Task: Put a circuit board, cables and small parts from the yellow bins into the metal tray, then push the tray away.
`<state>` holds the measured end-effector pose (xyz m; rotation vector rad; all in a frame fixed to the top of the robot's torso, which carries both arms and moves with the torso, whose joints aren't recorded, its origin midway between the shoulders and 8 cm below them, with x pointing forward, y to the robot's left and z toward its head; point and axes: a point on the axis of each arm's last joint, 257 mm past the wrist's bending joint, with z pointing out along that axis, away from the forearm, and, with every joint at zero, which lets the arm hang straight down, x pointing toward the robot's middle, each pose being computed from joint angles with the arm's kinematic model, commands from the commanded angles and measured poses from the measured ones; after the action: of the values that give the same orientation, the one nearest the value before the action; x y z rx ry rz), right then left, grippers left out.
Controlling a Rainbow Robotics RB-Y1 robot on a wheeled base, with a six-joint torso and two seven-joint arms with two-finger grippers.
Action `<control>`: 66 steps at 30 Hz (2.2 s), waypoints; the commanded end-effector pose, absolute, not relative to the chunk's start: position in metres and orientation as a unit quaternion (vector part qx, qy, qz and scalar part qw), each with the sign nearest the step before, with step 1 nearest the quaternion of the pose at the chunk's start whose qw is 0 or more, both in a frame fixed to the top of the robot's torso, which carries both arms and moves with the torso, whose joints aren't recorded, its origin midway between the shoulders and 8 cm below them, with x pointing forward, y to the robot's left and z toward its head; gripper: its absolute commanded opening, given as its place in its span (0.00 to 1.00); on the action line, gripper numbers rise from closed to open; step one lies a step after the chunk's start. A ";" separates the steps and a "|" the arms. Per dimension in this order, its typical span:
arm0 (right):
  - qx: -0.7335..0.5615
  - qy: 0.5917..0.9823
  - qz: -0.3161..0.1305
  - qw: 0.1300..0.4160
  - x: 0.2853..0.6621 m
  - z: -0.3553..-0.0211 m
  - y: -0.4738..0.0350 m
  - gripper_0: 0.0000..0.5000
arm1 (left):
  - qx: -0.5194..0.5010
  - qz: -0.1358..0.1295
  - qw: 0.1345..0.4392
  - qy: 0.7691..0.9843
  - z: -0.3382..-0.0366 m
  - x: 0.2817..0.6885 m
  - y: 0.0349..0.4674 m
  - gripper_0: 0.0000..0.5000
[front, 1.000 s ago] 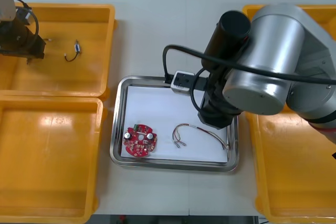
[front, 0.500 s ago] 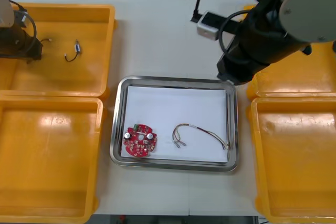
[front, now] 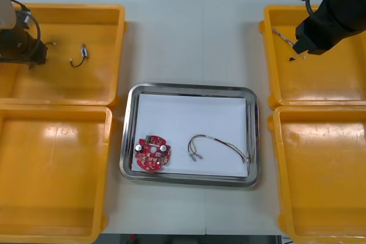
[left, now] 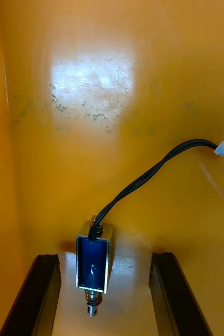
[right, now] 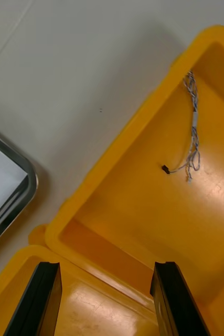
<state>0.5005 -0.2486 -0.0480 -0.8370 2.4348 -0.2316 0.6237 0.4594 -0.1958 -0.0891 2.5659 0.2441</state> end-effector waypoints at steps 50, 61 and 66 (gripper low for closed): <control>-0.082 0.940 -0.034 0.329 0.637 -0.054 -0.337 1.00 | 0.061 0.079 0.214 0.972 -0.064 0.551 0.363 0.00; -0.067 0.941 -0.015 0.332 0.653 -0.076 -0.325 1.00 | 0.099 0.048 0.230 0.967 -0.069 0.523 0.265 0.00; -0.060 0.946 -0.008 0.318 0.652 -0.092 -0.324 1.00 | 0.103 0.035 0.233 0.967 -0.080 0.515 0.224 0.00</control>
<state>0.6367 -0.3395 -0.1251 -0.1081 2.5537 -0.0410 0.5242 0.2565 -0.0687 0.1843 2.6527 0.1114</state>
